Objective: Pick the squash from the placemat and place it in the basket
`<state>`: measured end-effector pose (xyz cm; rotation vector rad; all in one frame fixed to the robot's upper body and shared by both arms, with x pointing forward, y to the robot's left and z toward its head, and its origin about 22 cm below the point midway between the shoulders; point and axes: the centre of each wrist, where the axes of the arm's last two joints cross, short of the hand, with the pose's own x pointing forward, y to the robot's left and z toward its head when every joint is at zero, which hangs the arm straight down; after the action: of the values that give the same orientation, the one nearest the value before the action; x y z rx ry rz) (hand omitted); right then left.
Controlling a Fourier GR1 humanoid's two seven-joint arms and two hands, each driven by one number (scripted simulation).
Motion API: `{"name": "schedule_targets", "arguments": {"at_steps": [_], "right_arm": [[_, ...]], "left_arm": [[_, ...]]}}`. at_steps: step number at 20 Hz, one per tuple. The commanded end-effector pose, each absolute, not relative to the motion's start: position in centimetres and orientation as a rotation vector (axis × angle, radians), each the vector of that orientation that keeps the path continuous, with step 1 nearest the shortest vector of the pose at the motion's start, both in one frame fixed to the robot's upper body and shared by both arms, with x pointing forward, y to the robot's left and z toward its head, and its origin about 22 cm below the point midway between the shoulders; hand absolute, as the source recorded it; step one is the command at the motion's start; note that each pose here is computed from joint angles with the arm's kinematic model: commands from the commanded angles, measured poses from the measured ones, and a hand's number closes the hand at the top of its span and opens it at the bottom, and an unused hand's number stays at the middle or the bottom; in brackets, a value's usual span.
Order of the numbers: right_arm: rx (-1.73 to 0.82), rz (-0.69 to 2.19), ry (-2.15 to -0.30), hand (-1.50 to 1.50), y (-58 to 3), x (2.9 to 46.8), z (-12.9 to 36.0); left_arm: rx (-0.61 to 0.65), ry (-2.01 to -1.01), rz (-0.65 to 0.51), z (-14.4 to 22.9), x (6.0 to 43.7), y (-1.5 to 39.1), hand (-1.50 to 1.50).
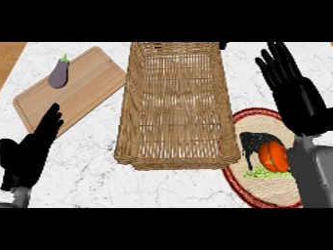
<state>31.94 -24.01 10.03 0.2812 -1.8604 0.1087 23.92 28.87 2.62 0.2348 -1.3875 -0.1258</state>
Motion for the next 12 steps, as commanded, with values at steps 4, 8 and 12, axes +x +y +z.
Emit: {"name": "schedule_targets", "arguments": {"at_steps": [4, 8, 12], "right_arm": [[0.645, -0.151, -1.851, 1.50, -26.8, 31.7, 7.5], [1.031, -0.527, -1.688, 1.50, -22.7, 31.9, 5.0], [0.874, -0.609, -1.668, -1.50, -22.2, 29.2, 10.1]], "left_arm": [[0.343, -1.620, -0.282, 6.1, 26.7, 29.7, 0.00], [0.288, -1.707, -0.341, 8.0, 27.0, 28.3, 0.00], [0.309, -1.714, -0.364, 6.8, 27.4, 29.4, 0.00]]}}
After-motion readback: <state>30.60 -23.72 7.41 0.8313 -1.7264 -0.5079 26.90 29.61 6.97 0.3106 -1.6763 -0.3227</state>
